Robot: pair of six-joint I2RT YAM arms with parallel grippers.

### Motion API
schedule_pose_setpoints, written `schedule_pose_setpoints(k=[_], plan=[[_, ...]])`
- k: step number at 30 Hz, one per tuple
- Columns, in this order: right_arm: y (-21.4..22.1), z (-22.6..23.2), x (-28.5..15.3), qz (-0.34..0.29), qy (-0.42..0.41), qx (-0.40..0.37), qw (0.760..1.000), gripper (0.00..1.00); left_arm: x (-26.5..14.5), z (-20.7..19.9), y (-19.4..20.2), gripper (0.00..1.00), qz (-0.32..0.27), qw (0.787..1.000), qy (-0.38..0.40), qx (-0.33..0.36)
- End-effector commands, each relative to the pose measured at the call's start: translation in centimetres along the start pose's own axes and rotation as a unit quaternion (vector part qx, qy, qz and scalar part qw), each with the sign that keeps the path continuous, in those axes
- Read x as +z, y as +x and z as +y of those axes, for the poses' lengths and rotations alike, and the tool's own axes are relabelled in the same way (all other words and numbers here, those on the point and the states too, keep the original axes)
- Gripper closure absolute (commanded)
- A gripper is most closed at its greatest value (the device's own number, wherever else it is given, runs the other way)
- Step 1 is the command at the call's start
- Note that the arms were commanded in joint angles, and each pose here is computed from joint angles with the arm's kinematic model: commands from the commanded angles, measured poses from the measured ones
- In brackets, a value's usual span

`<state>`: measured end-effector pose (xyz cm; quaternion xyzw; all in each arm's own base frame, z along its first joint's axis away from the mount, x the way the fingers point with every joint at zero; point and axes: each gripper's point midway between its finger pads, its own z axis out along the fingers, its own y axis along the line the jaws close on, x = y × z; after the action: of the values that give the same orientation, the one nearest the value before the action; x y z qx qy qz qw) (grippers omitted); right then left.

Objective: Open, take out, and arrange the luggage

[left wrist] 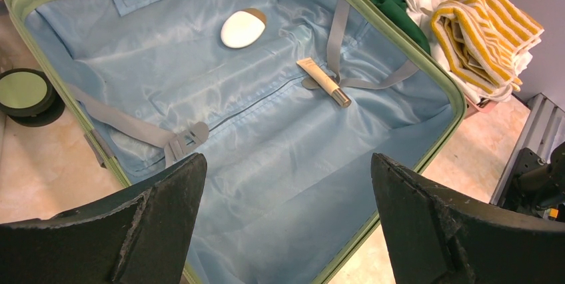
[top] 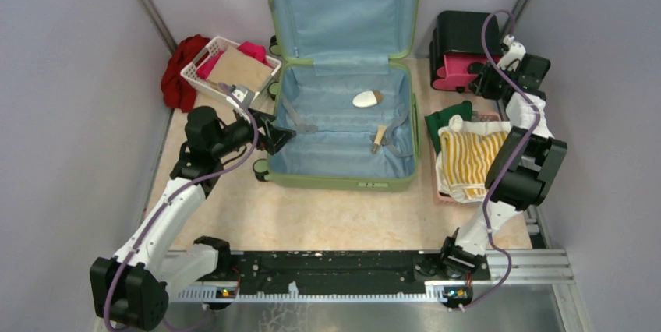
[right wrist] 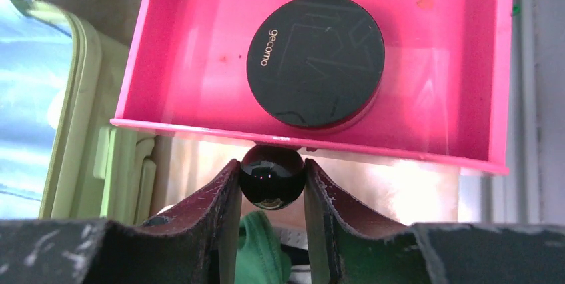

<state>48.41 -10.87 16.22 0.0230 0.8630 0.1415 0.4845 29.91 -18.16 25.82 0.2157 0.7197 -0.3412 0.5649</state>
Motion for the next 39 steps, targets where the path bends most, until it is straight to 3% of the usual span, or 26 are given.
schedule_pose_setpoints(k=[1,7,24,39], plan=[[-7.2,-0.2,0.1,-0.085,0.01,-0.041,0.996,0.71,0.1,0.0,-0.8,0.01,-0.013,1.0,0.006,0.012],[-8.7,-0.2,2.1,-0.093,0.009,-0.042,0.995,0.67,0.3,0.3,-0.3,0.01,-0.006,1.0,0.004,0.009],[-11.4,0.7,6.8,-0.118,-0.005,-0.039,0.992,0.45,0.8,1.1,0.6,0.01,0.011,1.0,-0.007,0.004],[-9.1,0.3,1.6,-0.142,-0.053,-0.047,0.987,0.28,0.8,1.0,0.5,0.01,0.01,1.0,-0.005,0.005]])
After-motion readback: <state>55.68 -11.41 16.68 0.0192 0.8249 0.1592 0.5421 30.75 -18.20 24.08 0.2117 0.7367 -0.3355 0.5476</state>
